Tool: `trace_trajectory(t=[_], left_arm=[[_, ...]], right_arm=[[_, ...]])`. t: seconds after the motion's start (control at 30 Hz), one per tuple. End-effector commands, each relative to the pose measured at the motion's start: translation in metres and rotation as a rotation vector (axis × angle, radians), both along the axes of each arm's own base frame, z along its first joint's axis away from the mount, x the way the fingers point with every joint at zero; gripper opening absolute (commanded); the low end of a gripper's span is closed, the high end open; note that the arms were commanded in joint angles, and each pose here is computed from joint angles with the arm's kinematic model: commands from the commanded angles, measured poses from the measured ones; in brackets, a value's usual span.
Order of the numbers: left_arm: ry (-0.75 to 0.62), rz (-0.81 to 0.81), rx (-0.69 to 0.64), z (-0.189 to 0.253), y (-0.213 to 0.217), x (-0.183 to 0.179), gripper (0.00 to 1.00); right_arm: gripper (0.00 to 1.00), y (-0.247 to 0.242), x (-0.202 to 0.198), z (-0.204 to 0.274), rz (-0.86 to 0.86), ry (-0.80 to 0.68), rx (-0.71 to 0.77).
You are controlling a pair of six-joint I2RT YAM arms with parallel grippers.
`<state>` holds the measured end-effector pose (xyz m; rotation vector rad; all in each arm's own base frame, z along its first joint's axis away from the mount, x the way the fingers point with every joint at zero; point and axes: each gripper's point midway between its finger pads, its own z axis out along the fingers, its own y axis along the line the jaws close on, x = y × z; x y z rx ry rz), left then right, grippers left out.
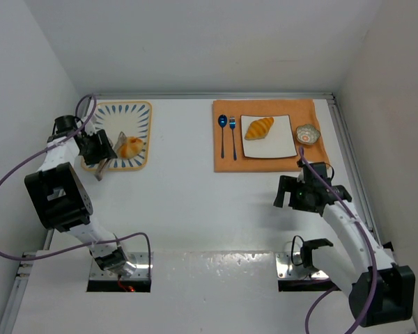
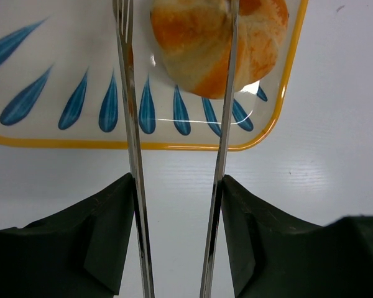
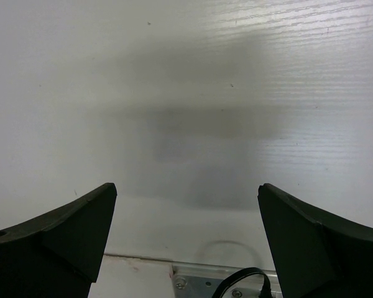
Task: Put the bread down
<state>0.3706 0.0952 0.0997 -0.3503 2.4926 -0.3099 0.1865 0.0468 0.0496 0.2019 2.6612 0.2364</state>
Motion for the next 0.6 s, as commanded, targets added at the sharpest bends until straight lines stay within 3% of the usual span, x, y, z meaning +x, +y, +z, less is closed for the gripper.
trace_trajectory(t=[0.0,0.4,0.57], left_arm=[[-0.035,0.021,-0.042,0.007,0.001,0.003,0.60],[0.009,0.020,-0.084,-0.004,-0.002,0.003,0.42],[0.006,0.007,-0.088,-0.002,-0.001,0.008,0.27]], right_arm=[[0.96,-0.001,0.004,0.007,-0.017,-0.036,-0.008],[0.96,-0.005,0.006,0.013,-0.036,-0.058,-0.022],[0.96,-0.005,0.007,0.013,-0.039,-0.056,-0.022]])
